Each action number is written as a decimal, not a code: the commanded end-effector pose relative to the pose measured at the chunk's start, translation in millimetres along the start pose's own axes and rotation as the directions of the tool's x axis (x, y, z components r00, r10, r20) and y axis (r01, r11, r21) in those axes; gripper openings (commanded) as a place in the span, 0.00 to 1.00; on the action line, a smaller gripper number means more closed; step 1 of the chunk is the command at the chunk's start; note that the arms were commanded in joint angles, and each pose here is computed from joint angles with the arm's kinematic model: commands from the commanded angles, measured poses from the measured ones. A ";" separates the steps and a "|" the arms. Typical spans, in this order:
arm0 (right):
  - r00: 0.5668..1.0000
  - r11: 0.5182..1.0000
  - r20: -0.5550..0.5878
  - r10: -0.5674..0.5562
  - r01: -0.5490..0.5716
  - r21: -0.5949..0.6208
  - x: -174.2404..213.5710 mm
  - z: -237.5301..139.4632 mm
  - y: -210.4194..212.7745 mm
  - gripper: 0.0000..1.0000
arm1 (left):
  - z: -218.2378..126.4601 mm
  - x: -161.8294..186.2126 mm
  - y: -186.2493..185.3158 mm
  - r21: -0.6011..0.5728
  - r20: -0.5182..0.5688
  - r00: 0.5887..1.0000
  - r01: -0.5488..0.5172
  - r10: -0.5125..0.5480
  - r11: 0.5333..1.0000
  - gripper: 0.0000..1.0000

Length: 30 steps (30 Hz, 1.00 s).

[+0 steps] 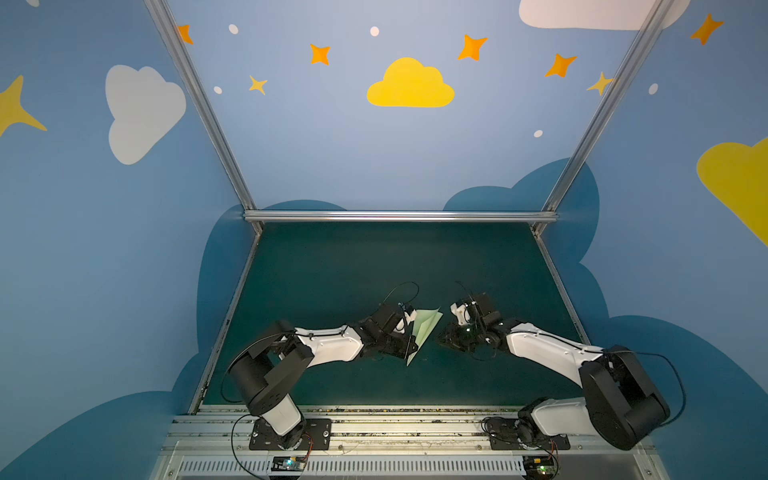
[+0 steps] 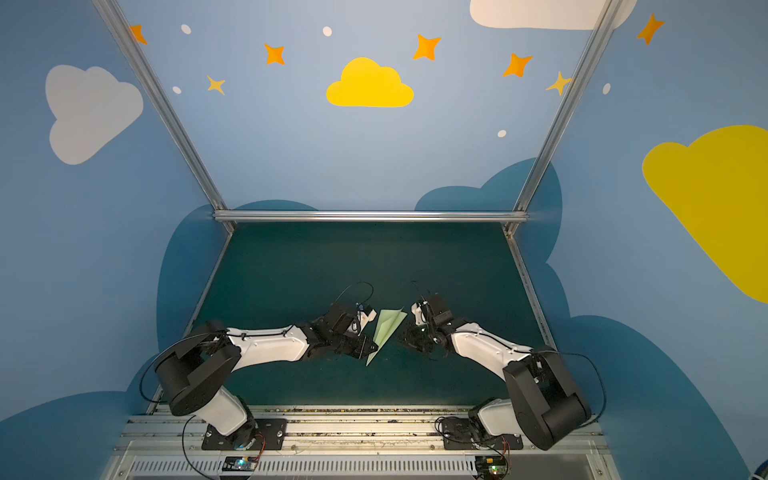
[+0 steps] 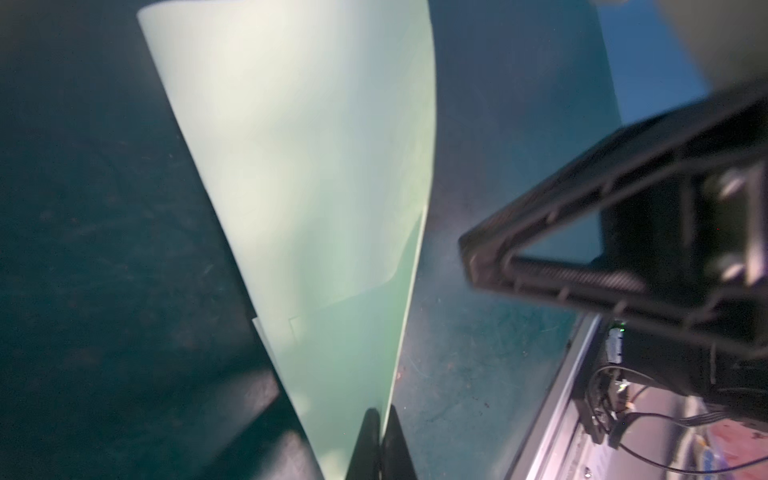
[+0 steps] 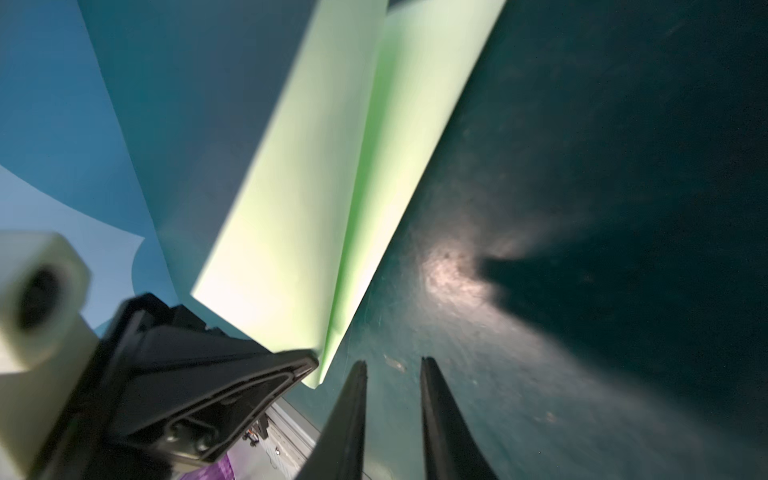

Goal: Fold a paper plane with a square sheet of paper (fold left side to right side)

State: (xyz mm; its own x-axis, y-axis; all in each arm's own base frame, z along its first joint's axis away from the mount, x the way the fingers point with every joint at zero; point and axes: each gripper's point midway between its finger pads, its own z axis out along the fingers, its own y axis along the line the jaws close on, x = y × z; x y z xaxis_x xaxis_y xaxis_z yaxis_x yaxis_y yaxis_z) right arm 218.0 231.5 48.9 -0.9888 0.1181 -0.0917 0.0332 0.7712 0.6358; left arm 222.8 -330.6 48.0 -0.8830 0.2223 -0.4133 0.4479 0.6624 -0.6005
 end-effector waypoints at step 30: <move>0.988 0.987 -0.017 -0.151 0.150 -0.067 -13.9 33.4 46.5 0.00 | 16.7 12.5 20.4 0.082 -0.075 0.988 0.143 -0.137 0.986 0.04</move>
State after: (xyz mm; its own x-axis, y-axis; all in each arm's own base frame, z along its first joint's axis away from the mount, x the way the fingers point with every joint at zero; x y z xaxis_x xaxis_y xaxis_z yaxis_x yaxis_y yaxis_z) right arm 235.2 280.7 52.3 -0.9872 0.0073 -0.1592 -0.1010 0.7444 0.6601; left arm 225.2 -329.2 26.3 -0.9394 0.1804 -0.2914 0.3383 0.6239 -0.7045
